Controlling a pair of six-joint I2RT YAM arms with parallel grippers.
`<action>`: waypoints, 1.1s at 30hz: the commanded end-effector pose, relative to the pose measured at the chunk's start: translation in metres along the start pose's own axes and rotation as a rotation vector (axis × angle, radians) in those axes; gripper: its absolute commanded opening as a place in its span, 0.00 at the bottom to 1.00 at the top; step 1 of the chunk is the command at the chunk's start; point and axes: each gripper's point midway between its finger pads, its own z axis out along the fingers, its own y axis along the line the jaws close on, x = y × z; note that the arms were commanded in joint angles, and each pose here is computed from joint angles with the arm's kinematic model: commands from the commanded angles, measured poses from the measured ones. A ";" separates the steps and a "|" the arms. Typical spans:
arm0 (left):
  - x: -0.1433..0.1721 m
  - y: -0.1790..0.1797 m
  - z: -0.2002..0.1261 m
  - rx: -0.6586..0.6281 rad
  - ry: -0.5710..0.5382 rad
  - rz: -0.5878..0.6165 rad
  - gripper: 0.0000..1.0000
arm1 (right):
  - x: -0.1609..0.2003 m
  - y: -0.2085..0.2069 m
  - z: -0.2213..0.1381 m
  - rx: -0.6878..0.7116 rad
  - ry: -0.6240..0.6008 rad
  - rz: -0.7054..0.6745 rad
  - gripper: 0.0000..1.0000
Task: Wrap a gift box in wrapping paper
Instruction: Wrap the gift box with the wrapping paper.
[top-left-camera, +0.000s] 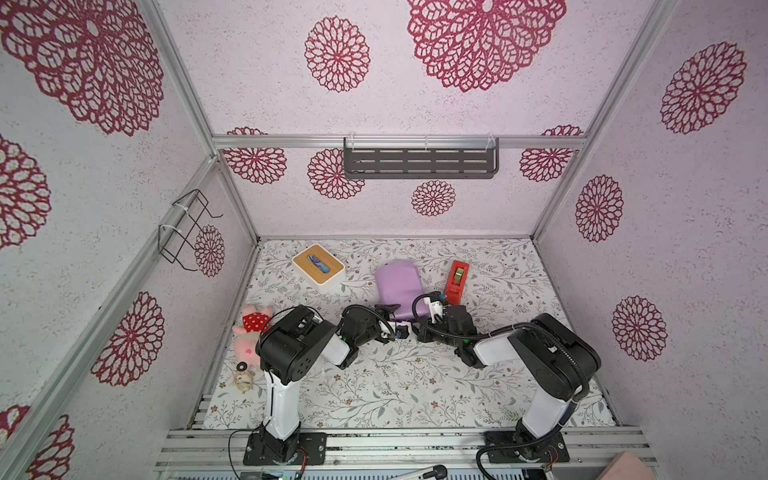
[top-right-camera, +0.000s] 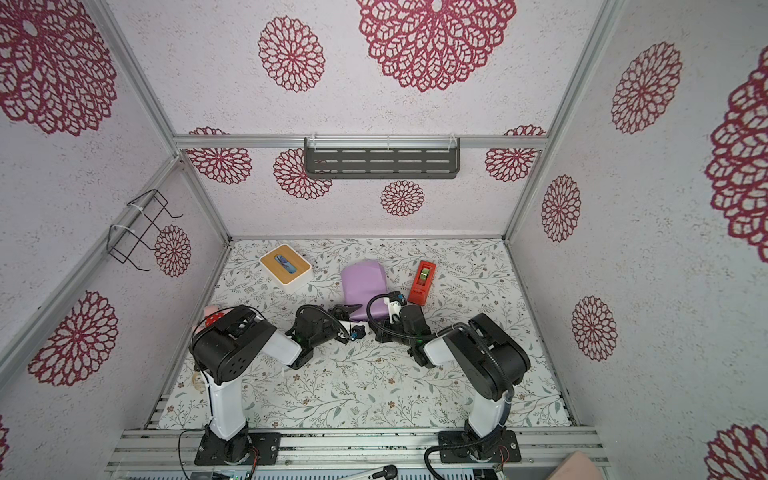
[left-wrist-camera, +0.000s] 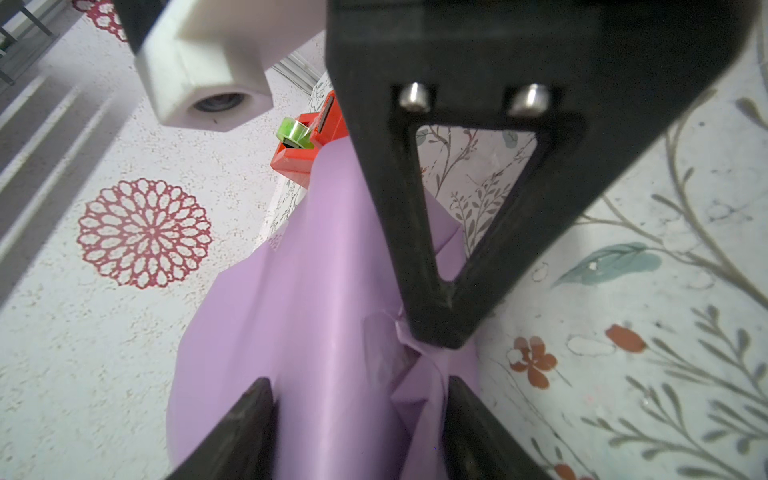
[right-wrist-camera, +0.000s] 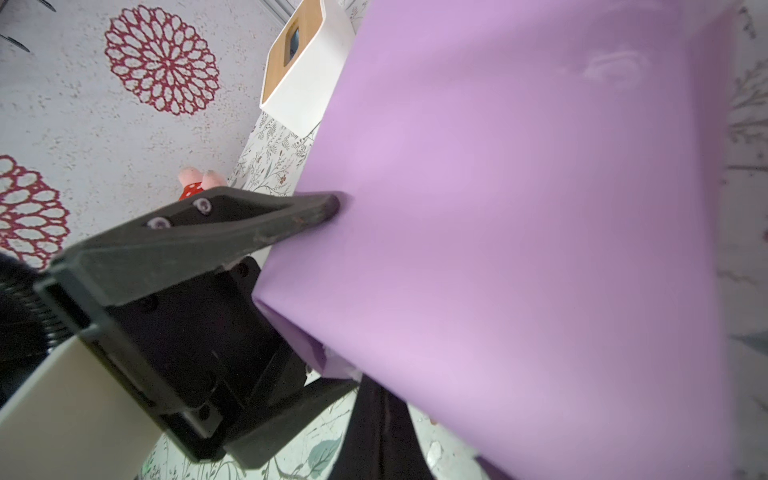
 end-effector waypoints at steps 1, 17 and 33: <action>0.014 -0.032 -0.001 0.116 0.057 -0.036 0.66 | -0.019 0.005 0.002 -0.007 -0.070 0.030 0.08; 0.012 -0.032 0.000 0.116 0.052 -0.036 0.66 | -0.023 0.007 0.000 0.016 -0.062 0.048 0.19; 0.012 -0.031 0.000 0.114 0.053 -0.035 0.66 | -0.027 0.011 -0.009 0.043 -0.054 0.004 0.25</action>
